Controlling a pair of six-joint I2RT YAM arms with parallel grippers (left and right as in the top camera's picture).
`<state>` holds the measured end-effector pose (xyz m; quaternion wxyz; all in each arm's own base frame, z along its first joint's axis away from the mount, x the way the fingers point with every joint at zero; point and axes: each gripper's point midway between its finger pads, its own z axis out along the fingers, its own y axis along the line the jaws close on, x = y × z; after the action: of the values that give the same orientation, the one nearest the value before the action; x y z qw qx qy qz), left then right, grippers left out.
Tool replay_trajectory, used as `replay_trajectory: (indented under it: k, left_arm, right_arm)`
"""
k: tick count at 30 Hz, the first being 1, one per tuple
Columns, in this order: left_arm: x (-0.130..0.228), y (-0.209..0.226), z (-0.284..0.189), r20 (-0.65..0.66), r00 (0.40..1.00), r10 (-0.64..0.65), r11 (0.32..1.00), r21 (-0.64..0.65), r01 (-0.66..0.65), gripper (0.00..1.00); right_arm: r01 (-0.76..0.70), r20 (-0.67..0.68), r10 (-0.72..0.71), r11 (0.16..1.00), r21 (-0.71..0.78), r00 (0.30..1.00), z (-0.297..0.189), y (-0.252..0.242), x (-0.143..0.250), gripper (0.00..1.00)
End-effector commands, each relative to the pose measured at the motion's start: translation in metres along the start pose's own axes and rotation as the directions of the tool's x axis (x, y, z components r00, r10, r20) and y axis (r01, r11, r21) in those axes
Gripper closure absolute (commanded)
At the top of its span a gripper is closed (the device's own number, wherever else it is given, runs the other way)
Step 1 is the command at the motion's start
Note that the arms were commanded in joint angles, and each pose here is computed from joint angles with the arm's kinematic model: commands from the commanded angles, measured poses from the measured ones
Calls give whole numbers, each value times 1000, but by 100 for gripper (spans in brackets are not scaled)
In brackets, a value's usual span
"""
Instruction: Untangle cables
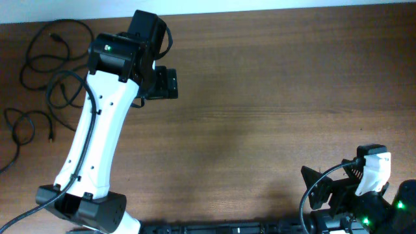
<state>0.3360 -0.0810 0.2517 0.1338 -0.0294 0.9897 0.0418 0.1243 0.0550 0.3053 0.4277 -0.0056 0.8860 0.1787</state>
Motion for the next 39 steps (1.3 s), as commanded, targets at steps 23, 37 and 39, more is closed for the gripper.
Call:
replay_trajectory:
  k: [23,37,39]
  left_arm:
    - [0,2,-1,7,1000,-14,1000,-9,14,1]
    - [0,2,-1,7,1000,-14,1000,-9,14,1]
    - [0,2,-1,8,1000,-14,1000,-9,14,1]
  right_arm:
    - [-6,-7,6,1000,9,1000,2,-2,1,2]
    - [53,154,-73,990,128,985,-21,-23,18,2]
    - [160,254,-187,979,124,949,6,-27,7,2]
